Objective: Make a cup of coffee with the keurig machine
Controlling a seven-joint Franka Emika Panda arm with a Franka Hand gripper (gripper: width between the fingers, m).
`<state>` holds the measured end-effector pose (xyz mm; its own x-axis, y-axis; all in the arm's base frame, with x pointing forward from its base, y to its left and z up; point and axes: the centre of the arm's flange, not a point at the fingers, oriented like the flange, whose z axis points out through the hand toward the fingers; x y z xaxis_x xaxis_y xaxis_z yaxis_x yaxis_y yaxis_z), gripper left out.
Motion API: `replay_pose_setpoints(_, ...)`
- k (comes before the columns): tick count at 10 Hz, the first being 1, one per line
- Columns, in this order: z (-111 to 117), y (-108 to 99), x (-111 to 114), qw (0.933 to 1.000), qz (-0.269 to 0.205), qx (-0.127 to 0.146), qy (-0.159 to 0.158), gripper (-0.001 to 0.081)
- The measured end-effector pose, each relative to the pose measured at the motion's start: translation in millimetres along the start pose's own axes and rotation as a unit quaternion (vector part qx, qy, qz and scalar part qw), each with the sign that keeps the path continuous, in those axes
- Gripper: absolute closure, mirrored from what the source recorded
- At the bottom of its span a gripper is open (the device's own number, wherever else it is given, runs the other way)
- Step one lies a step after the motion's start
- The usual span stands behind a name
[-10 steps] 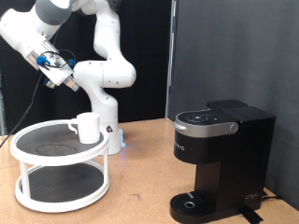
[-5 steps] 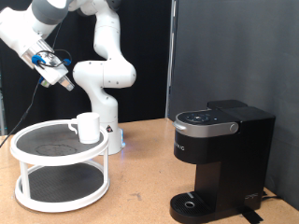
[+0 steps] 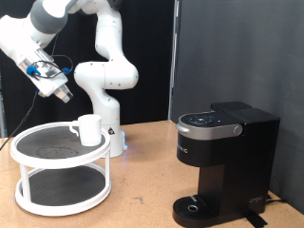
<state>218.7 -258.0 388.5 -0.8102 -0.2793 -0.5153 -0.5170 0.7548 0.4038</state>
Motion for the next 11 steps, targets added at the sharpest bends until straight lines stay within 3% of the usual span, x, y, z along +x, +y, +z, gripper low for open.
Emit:
replay_pose_setpoints(1, 8, -5, 5, 0.9999, 0.006, 0.004, 0.008, 0.0391)
replay_pose_setpoints(2, 16, -10, 10, 0.9998, 0.011, 0.009, 0.014, 0.0195)
replay_pose_setpoints(3, 25, -14, 15, 0.9996, 0.014, 0.012, 0.020, 0.0195)
replay_pose_setpoints(4, 35, -16, 20, 0.9995, 0.013, 0.011, 0.026, 0.0108)
replay_pose_setpoints(11, 68, -20, 30, 0.9996, -0.002, 0.007, 0.026, 0.0072)
